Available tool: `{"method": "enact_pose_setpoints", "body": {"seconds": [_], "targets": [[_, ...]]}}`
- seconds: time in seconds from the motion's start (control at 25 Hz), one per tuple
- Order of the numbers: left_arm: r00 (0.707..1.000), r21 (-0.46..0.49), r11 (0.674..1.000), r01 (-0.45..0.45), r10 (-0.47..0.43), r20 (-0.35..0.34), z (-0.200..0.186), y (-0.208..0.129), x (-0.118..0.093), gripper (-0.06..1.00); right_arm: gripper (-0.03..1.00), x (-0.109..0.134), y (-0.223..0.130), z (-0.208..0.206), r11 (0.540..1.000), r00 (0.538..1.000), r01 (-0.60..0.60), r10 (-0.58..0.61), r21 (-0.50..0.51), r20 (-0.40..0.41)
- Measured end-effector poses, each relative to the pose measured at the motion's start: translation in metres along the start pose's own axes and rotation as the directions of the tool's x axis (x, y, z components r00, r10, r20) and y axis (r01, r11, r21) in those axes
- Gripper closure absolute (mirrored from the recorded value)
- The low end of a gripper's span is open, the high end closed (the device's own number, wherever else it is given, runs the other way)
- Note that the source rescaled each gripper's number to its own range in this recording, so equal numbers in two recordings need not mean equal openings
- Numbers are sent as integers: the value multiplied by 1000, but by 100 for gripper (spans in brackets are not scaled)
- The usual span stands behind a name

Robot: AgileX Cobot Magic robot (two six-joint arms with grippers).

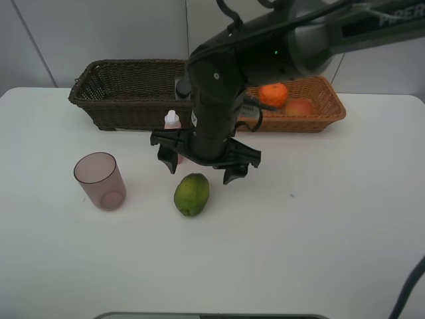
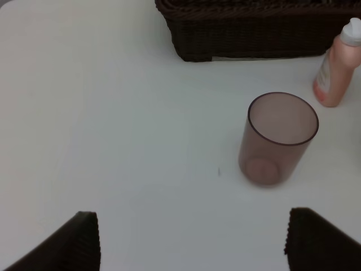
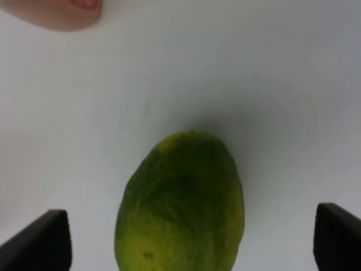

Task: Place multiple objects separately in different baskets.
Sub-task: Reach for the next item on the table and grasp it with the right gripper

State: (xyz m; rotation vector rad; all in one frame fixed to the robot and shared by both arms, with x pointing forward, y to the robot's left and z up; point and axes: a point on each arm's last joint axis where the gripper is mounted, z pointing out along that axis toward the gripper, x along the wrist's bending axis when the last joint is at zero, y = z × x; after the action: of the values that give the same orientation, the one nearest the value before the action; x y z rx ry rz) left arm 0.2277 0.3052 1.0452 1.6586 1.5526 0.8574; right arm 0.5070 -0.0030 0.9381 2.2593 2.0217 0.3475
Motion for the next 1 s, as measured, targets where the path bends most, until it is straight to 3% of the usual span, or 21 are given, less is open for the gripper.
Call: {"method": "enact_pose_setpoints", "body": {"seconds": [0.84, 1.0], "targets": [[1000, 0, 1000, 0, 0, 0, 0, 0, 0, 10, 6, 12, -13, 43, 994, 993, 57, -66, 92, 102], [1000, 0, 1000, 0, 0, 0, 0, 0, 0, 10, 6, 14, -13, 44, 994, 993, 76, -83, 84, 83]]}}
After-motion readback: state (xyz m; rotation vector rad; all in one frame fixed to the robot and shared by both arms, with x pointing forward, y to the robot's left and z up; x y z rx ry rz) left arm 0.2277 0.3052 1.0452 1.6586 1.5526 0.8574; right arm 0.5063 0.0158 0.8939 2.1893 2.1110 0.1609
